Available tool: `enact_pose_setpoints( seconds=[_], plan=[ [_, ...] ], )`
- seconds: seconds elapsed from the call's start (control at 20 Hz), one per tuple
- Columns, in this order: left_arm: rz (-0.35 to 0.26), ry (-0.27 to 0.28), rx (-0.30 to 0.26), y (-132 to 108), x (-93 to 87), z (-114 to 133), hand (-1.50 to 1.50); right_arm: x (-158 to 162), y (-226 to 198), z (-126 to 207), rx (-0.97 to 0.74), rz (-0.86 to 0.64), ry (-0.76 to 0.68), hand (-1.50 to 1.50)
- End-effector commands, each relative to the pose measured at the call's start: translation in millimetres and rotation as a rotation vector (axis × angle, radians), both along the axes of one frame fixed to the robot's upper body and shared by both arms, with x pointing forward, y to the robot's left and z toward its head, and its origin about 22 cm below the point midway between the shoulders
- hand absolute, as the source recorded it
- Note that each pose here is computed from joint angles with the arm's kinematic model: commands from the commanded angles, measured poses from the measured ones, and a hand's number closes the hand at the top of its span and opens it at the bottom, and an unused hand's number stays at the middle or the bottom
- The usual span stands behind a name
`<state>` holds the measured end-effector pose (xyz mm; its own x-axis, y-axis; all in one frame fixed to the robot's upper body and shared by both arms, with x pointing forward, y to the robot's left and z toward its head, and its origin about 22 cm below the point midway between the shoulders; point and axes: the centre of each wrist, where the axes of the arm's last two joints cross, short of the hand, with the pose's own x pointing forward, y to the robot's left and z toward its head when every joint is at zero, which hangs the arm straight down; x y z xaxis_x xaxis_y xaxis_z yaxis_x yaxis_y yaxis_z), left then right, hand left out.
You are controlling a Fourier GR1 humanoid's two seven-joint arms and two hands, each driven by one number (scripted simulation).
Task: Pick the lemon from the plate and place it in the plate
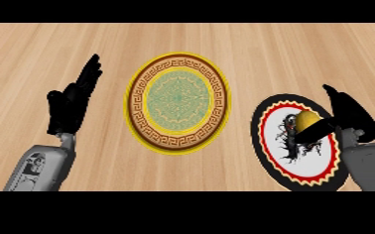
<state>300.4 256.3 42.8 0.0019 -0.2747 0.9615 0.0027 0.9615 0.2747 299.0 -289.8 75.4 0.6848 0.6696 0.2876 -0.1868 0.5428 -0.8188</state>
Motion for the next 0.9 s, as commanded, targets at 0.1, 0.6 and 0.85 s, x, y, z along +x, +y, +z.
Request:
enact_pose_setpoints(
  seconds=[0.1, 0.6, 0.85],
  plan=[
    [0.024, -0.002, 0.004, 2, 10.7, 13, 0.0, -10, 8, -18, -0.001, -0.028, 0.037, -1.5],
    [0.021, -0.01, 0.018, -3, 7.8, 3, 0.0, -14, -4, -45, -0.077, 0.005, -0.034, 1.5],
    [0.004, -0.014, -0.003, -11, -1.5, -3, 0.0, -5, -8, -36, -0.095, -0.012, -0.039, 1.5]
  ],
)
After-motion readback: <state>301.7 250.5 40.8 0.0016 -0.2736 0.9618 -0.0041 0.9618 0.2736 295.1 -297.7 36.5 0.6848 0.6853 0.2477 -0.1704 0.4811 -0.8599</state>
